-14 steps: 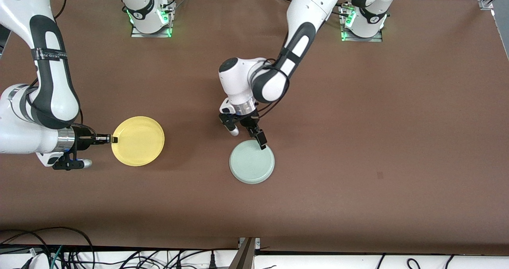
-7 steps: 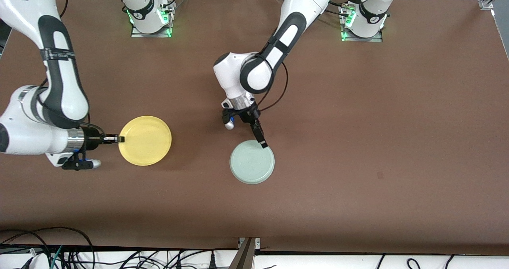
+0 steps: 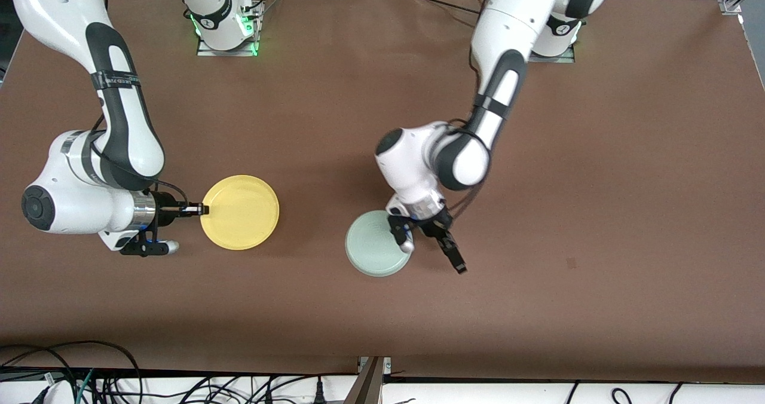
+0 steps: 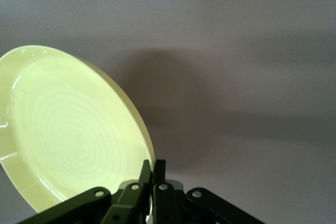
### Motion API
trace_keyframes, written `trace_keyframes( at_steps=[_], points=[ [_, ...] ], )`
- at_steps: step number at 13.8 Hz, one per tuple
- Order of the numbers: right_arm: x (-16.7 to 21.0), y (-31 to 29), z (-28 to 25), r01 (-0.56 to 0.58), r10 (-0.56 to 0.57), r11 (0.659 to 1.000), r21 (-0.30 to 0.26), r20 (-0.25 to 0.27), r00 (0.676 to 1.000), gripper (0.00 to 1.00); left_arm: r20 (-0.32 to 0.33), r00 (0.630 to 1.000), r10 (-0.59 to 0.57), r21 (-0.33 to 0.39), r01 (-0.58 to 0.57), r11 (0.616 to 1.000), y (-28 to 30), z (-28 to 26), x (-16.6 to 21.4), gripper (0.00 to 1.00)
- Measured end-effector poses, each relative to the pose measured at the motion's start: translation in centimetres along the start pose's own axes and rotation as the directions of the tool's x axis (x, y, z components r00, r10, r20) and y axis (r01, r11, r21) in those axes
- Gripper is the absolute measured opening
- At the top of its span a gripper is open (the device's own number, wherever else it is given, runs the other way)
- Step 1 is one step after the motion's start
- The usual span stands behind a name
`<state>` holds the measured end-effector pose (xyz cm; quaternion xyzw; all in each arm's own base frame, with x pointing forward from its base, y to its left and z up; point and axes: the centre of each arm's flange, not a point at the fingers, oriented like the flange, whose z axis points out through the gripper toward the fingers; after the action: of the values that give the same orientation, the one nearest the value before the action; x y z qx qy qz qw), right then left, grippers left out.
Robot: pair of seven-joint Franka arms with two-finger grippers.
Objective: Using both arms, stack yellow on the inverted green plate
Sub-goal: 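Carry the yellow plate with the right gripper while the left gripper withdraws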
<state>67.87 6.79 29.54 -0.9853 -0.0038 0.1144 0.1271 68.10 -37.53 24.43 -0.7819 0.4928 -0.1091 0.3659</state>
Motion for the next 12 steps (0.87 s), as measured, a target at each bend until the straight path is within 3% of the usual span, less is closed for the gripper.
trace_keyframes(
  at_steps=[3, 7, 10, 12],
  points=[
    [0.4, -5.5, 3.2, -0.039, 0.039, 0.999, 0.027, -0.015, 0.999, 0.03, 0.013, 0.997, -0.079, -0.004, 0.079, 0.997, -6.3, 2.4, -3.7, 1.00],
    [0.2, -13.9, 8.2, -0.117, 0.120, 0.992, 0.054, -0.064, 0.991, 0.03, 0.022, 0.978, -0.210, -0.078, 0.211, 0.974, -12.4, 4.3, -7.9, 1.00],
    [-0.6, -19.1, 12.0, -0.160, 0.165, 0.986, 0.057, -0.098, 0.981, 0.03, 0.054, 0.915, -0.399, -0.282, 0.397, 0.873, -18.6, 6.5, -15.0, 1.00],
    [-1.0, -20.5, 13.6, -0.173, 0.178, 0.984, 0.052, -0.100, 0.979, 0.03, 0.098, 0.886, -0.452, -0.375, 0.454, 0.808, -21.7, 8.2, -20.2, 1.00]
  ],
)
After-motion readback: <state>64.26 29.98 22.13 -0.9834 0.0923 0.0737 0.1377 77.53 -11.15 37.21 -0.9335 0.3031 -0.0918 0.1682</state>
